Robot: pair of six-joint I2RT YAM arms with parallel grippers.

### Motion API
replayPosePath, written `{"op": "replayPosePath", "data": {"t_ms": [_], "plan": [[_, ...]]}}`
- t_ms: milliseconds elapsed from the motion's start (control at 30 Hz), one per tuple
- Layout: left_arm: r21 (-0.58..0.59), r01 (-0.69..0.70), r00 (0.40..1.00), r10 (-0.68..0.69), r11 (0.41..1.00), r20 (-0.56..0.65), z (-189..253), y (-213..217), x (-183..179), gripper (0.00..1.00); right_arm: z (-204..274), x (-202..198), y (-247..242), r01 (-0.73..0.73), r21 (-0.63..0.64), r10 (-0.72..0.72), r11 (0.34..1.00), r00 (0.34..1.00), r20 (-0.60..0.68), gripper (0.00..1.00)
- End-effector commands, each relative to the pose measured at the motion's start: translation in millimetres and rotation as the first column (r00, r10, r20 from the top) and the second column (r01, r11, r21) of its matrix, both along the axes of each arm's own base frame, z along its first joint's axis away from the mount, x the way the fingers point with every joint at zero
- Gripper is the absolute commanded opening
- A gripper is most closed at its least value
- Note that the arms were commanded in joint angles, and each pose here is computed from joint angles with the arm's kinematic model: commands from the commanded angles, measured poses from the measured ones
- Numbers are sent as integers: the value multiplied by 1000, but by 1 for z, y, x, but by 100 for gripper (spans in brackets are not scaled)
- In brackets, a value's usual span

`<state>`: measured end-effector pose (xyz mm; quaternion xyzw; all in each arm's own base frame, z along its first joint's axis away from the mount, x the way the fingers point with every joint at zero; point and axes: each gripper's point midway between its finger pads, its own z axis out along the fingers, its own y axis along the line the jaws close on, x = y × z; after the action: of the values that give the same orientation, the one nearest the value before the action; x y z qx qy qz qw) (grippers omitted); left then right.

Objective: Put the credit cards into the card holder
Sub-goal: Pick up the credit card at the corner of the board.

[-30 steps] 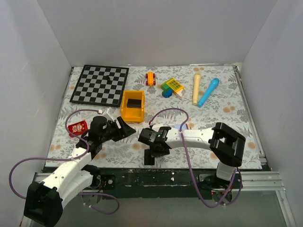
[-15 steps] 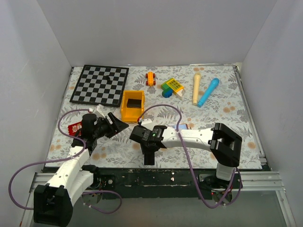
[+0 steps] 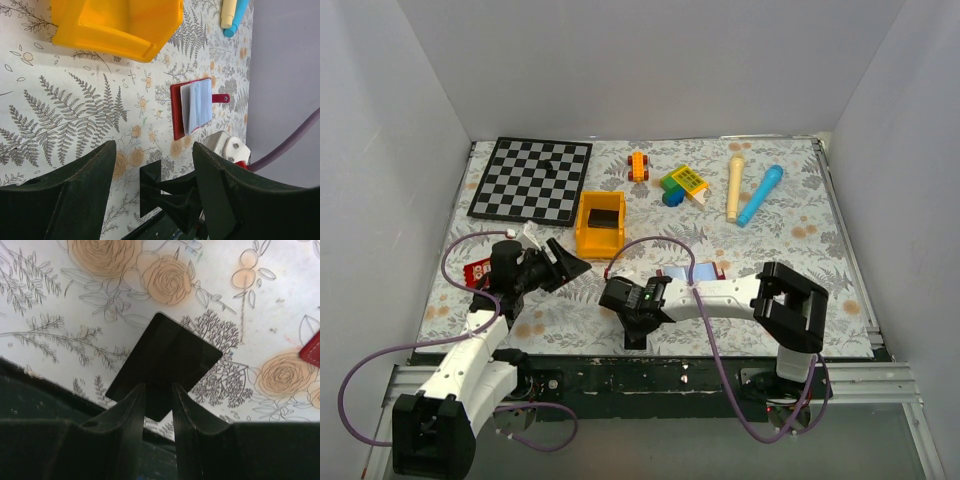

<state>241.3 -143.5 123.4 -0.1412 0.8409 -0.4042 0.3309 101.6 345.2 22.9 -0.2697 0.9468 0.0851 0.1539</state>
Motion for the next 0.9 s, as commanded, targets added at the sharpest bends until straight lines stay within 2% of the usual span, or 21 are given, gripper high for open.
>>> {"op": "replayPosePath", "data": {"t_ms": [0,367,600,800,867], "plan": [[-1,8,999,-8,1000,40,10,1,1,62,-10,-20,-5,-154,7,154,988,987,-48,35],[-8,6,999,-6,1000,44,13,0,3,62,-29,-28,-53,-314,-125,309,941,949,-58,35],[-17,9,999,-8,1000,53,18,-1,3,62,-11,-34,-45,-315,-45,314,948,949,-37,37],[-21,11,998,-10,1000,64,25,-1,3,62,24,-21,-37,-287,1,287,958,955,70,44],[-22,13,997,-11,1000,70,27,-1,3,62,36,-14,-32,-272,33,267,962,956,119,50]]}}
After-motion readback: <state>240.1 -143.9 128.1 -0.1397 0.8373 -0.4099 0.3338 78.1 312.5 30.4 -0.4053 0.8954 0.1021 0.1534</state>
